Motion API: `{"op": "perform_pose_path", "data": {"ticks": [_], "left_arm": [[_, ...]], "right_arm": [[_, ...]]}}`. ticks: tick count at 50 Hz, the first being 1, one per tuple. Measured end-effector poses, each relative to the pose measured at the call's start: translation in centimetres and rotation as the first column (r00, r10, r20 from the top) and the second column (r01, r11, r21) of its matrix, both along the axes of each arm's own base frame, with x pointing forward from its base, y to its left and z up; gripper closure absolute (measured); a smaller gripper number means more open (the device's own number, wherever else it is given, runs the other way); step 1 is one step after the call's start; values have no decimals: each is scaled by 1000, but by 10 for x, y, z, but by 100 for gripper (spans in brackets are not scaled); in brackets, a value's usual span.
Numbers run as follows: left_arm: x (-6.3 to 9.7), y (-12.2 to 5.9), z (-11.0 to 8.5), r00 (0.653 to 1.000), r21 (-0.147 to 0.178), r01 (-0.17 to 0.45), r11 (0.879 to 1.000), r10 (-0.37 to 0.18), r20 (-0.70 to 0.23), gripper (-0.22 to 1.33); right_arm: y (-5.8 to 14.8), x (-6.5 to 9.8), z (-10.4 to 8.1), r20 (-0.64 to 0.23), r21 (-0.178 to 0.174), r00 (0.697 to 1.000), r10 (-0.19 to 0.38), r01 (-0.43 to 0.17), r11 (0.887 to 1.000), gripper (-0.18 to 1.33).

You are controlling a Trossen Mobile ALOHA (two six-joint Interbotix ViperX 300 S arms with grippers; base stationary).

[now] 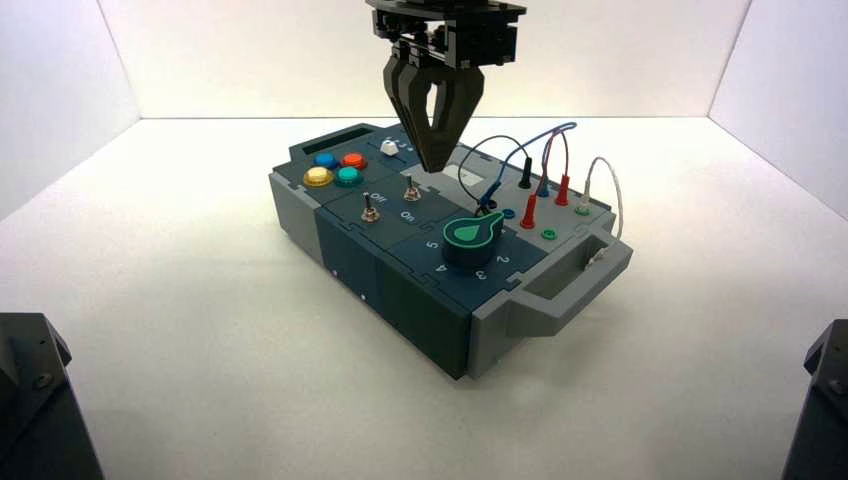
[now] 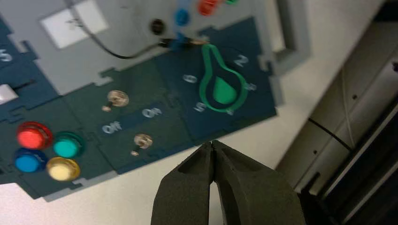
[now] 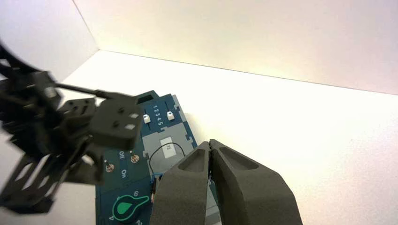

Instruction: Turn the knob to position 1.

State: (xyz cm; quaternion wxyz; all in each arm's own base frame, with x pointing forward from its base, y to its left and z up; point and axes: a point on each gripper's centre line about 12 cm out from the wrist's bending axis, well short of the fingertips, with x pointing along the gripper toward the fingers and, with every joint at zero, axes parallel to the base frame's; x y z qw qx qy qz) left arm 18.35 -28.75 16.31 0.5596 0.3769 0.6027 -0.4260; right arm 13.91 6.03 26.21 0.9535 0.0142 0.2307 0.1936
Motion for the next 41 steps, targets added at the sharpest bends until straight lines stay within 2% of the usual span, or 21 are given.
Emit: {"op": "perform_pose_path", "data": {"ticks": [5,17,29,41], "left_arm": [[-7,2,1,1000,4,16,1000,-16,-3,128],[-10,7,8,1000,-11,8,1000,-8,8,128],[-11,9,16,1000,-33,-7,999,8,22,128],[-10,9,16,999,-30,-1,1000,2,32,128]], "right_arm": [[0,2,-2,-11,-6,1000,-1,1,1000,129],[-2,4,-5,-26,-10,999,-23,23,1000,129],[-2,4,-5,-31,-10,999,-22,22,1000,129],[-2,4,-5,-32,-7,999,-22,22,1000,129]]}}
